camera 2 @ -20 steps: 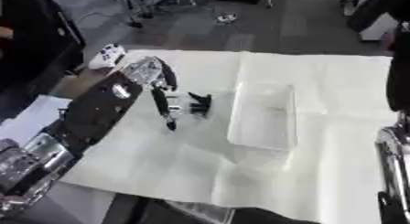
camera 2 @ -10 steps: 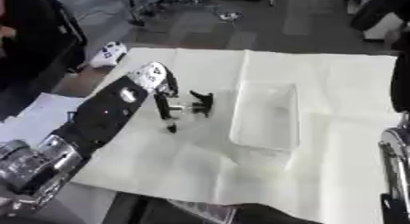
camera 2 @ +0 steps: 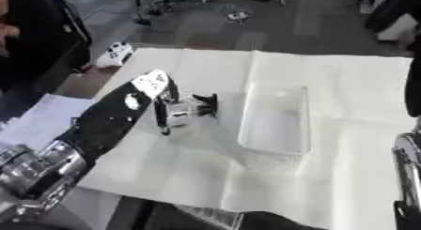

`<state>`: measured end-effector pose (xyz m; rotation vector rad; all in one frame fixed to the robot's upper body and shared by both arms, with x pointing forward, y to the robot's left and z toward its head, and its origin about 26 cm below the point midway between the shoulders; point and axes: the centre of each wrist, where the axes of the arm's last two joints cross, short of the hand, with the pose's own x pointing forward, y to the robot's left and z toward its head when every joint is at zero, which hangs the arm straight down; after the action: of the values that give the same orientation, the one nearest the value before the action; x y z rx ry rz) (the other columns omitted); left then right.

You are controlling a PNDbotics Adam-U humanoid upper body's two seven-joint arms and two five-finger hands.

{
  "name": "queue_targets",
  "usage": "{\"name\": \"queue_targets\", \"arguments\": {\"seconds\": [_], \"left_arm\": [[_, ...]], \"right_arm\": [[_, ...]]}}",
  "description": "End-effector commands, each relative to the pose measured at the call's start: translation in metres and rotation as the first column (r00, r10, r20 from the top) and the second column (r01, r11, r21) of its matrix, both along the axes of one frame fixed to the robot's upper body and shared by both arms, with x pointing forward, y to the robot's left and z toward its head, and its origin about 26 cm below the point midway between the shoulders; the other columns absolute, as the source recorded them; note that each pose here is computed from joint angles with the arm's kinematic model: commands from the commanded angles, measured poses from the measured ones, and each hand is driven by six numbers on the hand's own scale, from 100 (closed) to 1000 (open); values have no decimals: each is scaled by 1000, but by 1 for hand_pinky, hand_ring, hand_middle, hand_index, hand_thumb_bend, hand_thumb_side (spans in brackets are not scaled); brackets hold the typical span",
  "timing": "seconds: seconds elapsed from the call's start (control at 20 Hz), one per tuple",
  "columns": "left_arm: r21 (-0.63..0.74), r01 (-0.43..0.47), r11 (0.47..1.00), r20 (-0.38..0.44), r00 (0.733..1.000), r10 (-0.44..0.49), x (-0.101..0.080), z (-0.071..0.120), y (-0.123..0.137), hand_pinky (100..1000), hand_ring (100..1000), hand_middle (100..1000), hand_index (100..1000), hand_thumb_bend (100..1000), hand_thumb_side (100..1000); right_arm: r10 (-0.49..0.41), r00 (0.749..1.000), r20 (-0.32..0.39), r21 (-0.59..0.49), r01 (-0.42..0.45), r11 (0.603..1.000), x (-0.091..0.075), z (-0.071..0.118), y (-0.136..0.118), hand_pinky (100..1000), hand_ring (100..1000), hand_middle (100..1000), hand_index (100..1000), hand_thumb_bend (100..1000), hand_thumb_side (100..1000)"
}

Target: Pick up objects on the table and place them in the box.

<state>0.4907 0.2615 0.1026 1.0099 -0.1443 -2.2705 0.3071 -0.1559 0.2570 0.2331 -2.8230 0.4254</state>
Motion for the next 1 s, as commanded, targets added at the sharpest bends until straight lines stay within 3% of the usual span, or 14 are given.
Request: {"name": "queue_targets", "arguments": {"seconds": [0.05, 0.2, 0.45, 0.7, 1.0], "left_arm": [[31, -50, 998, -9, 999, 51, 5, 13, 5, 1000, 1000, 958, 1000, 882, 1000], [38, -93, 995, -35, 995, 94, 9, 25, -1, 1000, 1000, 968, 1000, 935, 1000], [-58, -85, 995, 4, 996, 86, 14, 51, -14, 1000, 1000, 942, 986, 799, 1000], [-142, -87, 986, 48, 994, 94, 17, 69, -22, 1000, 1000, 932, 974, 755, 1000], [-121, -98, 988, 37, 994, 103, 15, 55, -27, 934, 1000, 902, 961, 689, 1000]], "right_arm": [[10, 1000, 28, 3, -10, 1000, -3, 8, 1, 401, 384, 420, 613, 335, 1000], [9, 1000, 25, 1, -9, 1000, -3, 8, 1, 401, 384, 421, 614, 335, 1000], [13, 1000, 25, 3, -13, 1000, -3, 8, 2, 400, 384, 421, 614, 332, 1000], [22, 999, 27, 6, -22, 1000, -3, 8, 3, 400, 384, 421, 614, 331, 1000], [34, 999, 33, 15, -35, 999, -4, 10, 6, 400, 384, 421, 614, 326, 1000]]}}
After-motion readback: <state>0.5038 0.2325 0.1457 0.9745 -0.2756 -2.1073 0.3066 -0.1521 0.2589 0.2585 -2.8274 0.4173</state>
